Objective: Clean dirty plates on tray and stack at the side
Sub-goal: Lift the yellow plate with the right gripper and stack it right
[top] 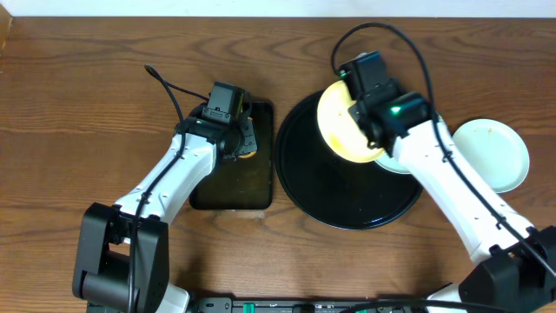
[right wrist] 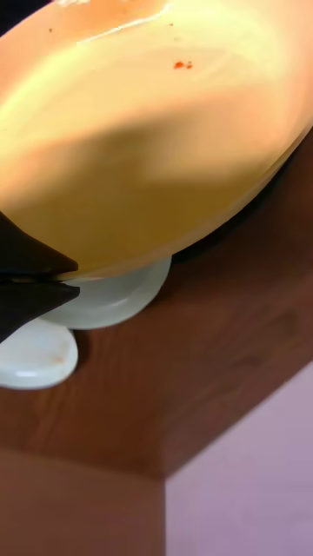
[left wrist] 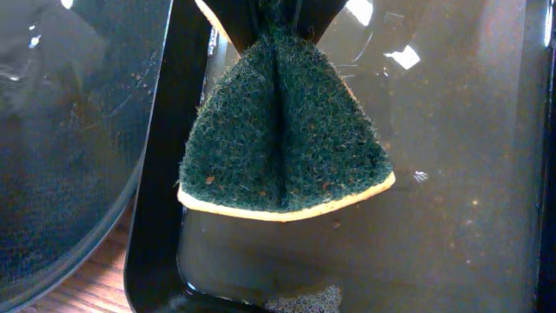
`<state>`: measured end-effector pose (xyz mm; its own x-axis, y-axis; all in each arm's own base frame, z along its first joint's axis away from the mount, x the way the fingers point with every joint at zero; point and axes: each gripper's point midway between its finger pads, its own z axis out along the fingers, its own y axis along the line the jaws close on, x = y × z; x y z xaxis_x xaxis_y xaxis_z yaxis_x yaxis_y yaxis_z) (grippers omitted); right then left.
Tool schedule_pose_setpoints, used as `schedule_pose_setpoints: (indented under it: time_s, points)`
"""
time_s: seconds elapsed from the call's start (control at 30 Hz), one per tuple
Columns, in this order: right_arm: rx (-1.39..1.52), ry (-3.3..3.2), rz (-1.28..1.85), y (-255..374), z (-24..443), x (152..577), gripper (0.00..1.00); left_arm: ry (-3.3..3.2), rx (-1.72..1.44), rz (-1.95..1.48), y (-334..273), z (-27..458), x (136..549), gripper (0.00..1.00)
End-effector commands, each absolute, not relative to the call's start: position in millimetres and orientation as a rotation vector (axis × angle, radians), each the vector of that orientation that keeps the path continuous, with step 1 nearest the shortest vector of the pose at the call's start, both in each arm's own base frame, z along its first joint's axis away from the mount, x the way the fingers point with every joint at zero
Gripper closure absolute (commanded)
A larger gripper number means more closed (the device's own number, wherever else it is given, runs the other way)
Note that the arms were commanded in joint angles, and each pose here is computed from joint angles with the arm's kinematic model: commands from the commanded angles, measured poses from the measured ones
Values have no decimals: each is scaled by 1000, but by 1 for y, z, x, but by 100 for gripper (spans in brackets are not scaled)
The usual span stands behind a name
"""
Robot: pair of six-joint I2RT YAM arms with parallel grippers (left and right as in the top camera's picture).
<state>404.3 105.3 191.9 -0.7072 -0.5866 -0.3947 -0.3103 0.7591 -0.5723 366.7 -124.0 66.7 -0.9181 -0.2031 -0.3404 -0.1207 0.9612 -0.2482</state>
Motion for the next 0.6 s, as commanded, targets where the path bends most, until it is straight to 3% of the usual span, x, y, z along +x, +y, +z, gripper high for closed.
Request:
schedule_pose_setpoints:
  time_s: [0.0, 0.57]
  points:
    - [-640, 2268, -789, 108, 223, 404, 99, 2733, -223, -294, -120, 68, 367, 92]
    - [-562, 2166, -844, 117, 243, 411, 99, 2731, -222, -295, -121, 69, 368, 92]
